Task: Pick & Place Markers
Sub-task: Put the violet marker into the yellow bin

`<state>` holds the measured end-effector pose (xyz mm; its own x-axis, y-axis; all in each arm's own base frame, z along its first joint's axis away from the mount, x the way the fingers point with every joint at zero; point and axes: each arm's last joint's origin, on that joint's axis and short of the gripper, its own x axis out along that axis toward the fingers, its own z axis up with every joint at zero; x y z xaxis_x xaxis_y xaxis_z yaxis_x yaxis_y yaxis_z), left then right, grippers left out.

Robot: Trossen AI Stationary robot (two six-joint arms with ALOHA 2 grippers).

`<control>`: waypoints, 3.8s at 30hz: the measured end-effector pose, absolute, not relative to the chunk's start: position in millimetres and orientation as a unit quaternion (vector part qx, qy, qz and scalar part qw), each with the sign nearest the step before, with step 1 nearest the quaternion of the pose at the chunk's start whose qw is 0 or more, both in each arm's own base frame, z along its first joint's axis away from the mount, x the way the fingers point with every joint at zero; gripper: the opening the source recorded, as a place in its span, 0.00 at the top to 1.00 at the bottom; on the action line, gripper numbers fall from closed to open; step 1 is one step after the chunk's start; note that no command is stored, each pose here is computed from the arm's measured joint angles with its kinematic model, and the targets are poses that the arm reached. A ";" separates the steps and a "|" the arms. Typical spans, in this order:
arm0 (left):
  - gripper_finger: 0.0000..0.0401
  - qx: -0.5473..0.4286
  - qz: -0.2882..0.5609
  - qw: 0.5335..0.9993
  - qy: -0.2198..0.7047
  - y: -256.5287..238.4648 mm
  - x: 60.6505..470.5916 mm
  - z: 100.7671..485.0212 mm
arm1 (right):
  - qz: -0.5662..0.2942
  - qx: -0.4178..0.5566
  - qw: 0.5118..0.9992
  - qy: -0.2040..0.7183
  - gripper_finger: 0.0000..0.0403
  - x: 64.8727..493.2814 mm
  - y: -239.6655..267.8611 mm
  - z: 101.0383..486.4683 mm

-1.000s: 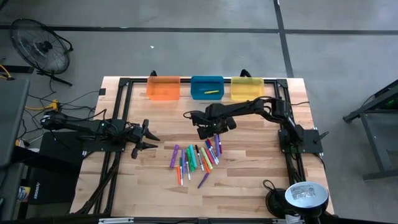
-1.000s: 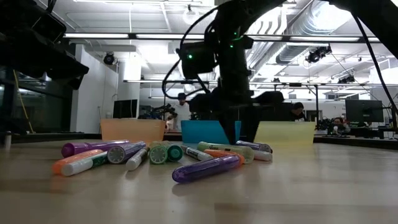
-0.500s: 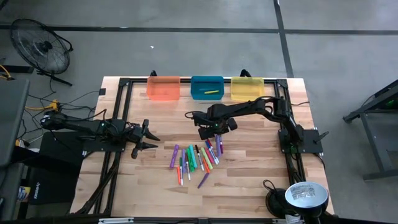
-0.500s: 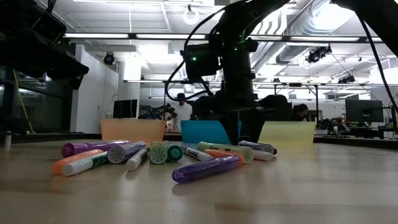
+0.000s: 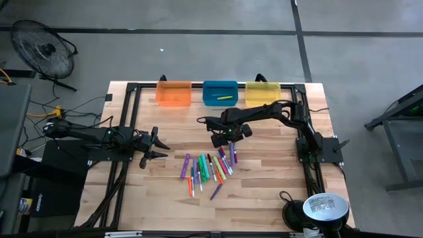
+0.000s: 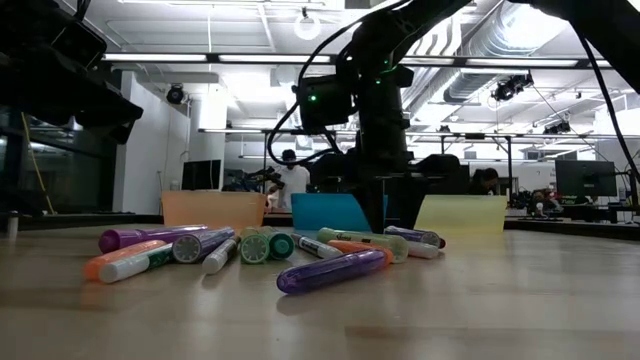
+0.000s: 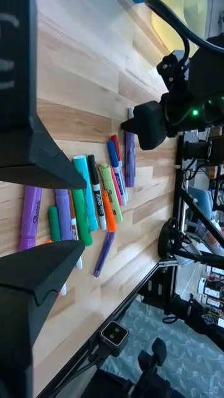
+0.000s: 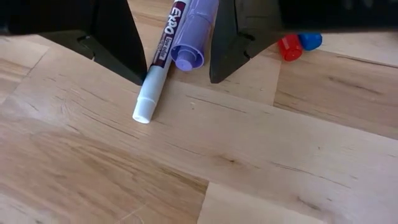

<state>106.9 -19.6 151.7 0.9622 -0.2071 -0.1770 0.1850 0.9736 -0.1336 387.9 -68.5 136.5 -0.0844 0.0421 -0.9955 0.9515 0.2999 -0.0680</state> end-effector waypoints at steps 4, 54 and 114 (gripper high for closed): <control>0.65 -0.058 -0.099 0.989 0.095 -19.6 106.9 151.7 | -0.429 0.410 0.537 0.599 0.62 387.5 -71.2 136.4; 0.65 -0.058 -0.099 0.989 0.095 -19.6 106.9 151.7 | -0.383 0.365 0.577 0.622 0.97 384.4 -74.5 146.6; 0.65 -0.058 -0.099 0.989 0.095 -19.6 106.9 151.7 | -0.232 -0.114 0.600 0.757 0.97 315.0 -228.0 208.2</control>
